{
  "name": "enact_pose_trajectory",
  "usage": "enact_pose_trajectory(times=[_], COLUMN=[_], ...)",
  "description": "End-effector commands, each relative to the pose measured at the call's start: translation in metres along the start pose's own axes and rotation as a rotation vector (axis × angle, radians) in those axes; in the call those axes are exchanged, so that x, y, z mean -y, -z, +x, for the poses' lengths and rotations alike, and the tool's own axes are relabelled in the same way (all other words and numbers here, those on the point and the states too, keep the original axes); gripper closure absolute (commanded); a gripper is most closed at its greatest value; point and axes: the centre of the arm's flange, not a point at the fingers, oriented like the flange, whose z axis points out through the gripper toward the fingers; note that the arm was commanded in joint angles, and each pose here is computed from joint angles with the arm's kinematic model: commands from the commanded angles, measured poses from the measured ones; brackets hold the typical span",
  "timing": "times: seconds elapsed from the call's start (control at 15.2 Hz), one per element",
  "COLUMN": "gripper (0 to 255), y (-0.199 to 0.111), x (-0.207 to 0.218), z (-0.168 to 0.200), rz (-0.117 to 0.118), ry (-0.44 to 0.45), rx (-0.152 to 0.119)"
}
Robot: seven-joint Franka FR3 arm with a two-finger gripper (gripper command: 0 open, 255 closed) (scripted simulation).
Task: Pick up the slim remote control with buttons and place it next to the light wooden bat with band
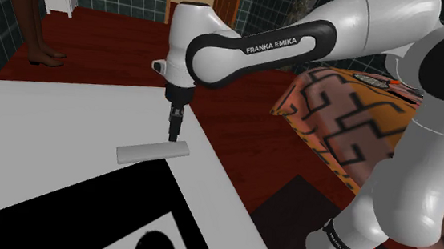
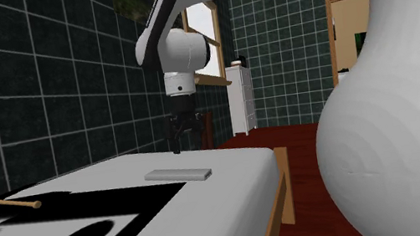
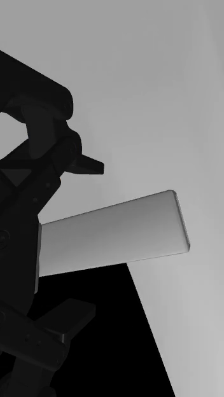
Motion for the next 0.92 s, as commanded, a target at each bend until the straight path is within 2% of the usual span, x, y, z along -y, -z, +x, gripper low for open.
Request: enact_pose_trajectory(times=[0.0, 0.2, 0.66, 0.86], gripper=[0, 0, 0, 0], y=[-0.015, -0.036, -0.073, -0.076], x=[0.007, 0.02, 0.02, 0.02], z=[0.021, 0.051, 0.05, 0.05], rz=[0.001, 0.003, 0.003, 0.003], ry=[0.053, 0.127, 0.127, 0.127], rx=[0.003, 0.008, 0.008, 0.008])
